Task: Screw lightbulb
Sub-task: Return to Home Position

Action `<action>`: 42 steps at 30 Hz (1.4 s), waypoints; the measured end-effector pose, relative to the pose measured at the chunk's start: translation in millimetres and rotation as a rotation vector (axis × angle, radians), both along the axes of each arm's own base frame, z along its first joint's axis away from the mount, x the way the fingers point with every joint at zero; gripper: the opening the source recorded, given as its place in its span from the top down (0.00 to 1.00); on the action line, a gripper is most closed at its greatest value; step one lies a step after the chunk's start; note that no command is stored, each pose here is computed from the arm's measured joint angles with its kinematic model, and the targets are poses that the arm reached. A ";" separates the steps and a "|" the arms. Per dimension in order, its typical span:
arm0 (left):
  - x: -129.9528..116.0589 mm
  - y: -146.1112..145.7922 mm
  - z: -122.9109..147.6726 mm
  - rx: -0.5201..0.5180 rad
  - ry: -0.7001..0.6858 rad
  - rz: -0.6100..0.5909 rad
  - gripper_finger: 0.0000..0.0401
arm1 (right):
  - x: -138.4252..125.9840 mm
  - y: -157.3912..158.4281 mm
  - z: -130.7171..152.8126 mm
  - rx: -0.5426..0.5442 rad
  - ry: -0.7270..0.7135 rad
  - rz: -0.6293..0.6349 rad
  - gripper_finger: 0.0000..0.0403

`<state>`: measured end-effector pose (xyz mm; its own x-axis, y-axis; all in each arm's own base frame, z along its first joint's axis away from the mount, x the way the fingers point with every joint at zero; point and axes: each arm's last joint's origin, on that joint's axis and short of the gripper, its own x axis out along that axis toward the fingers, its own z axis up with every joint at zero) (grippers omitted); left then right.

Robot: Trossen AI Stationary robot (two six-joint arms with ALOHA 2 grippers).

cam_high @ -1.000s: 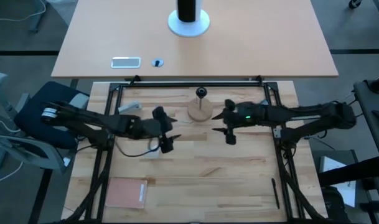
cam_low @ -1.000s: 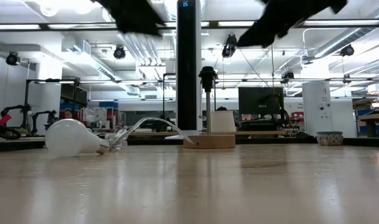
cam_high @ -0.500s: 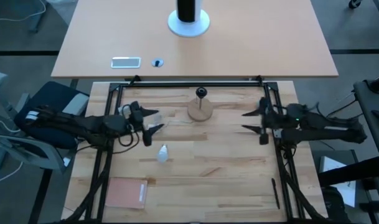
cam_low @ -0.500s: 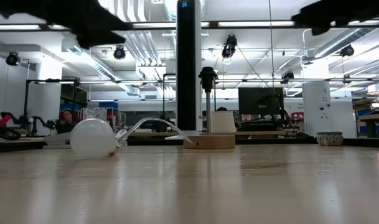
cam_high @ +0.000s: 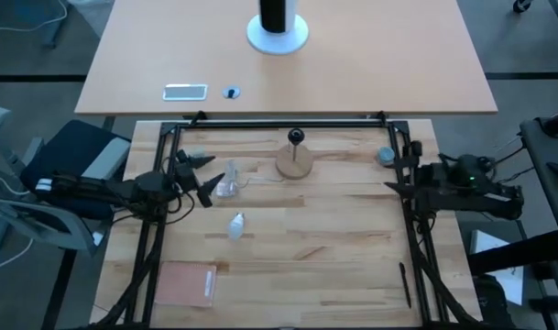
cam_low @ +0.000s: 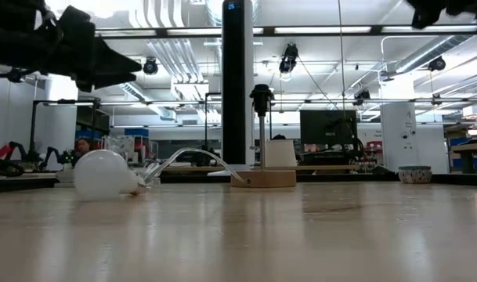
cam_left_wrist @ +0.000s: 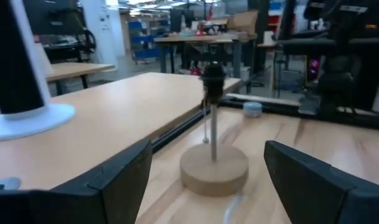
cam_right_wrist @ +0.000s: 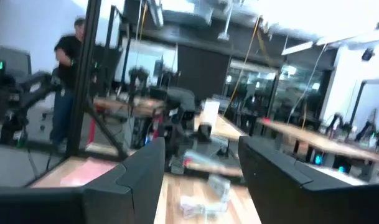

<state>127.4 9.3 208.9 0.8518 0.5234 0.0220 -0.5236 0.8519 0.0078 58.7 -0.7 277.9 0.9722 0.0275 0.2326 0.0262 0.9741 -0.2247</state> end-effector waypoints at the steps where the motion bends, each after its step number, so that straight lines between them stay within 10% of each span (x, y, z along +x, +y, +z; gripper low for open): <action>1: -2.4 0.5 -2.8 0.008 0.003 -0.011 0.25 | 3.5 -0.2 -5.1 0.001 0.023 0.001 0.51; 18: -31.1 2.1 -12.8 0.019 -0.002 -0.031 0.25 | 30.0 -1.7 -69.7 0.010 -0.013 -0.003 0.51; 42: -57.5 20.0 -24.1 -0.094 -0.141 0.847 0.25 | 34.8 -3.3 -85.7 -0.012 -0.010 -0.056 0.51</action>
